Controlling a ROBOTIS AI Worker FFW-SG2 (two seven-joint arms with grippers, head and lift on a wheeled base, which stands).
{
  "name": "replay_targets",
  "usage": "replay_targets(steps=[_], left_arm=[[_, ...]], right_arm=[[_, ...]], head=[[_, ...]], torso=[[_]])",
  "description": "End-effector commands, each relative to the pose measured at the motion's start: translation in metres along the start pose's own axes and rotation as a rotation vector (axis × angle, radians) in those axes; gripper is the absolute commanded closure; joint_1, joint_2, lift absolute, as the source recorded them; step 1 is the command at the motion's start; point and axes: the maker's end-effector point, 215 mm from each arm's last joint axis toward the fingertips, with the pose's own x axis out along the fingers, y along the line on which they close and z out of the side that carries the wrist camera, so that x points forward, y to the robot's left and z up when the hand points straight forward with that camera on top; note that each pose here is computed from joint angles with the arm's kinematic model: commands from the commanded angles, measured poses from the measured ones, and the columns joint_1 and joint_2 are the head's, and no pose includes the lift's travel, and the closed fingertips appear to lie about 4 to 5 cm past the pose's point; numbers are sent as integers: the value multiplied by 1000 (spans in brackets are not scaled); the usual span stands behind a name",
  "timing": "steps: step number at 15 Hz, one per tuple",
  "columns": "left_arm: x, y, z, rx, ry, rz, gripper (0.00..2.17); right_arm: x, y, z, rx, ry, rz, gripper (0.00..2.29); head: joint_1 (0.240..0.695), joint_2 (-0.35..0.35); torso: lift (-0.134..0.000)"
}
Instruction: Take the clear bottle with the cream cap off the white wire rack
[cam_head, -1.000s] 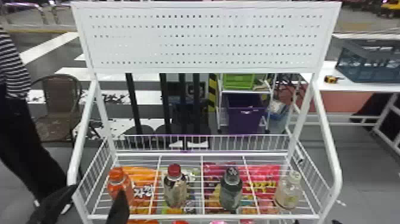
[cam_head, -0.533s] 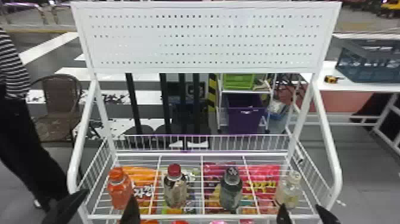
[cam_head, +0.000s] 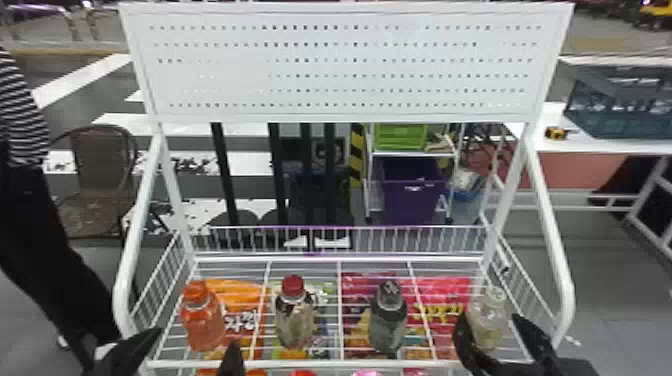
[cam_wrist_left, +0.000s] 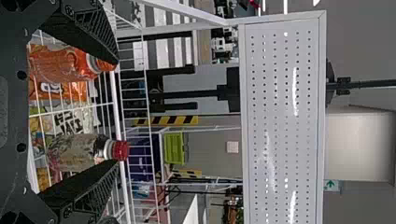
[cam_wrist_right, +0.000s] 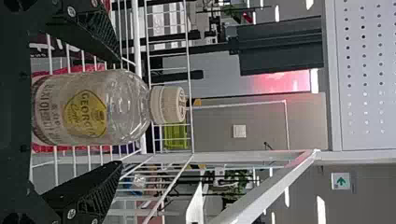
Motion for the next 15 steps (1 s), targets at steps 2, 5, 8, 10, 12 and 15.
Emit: replay_targets(steps=[2,5,8,10,12,15], left_arm=[[3,-3,0,-2,-3,-5,137],[5,-3,-1,-3,0,-1,137],[9,-11,-6,-9,11,-16,137],[11,-13,-5,-9,7,-21,137],[12,-13,-3,-12,1,-25,137],[13,-9,-1,-7,-4,-20,137]], right_arm=[[12,1,-3,-8,27,1,505],[10,-6,1,-9,19,-40,1480],[-1,-8,15,2,1,-44,1504],[-13,-1,35,-14,6,-30,1504],[-35,8,42,-48,87,-15,1501],[-71,16,85,-77,88,7,1501]], head=[[499,0],[499,0],[499,0],[499,0],[499,0],[499,0]], torso=[[0],[0],[0],[0],[0],[0]])
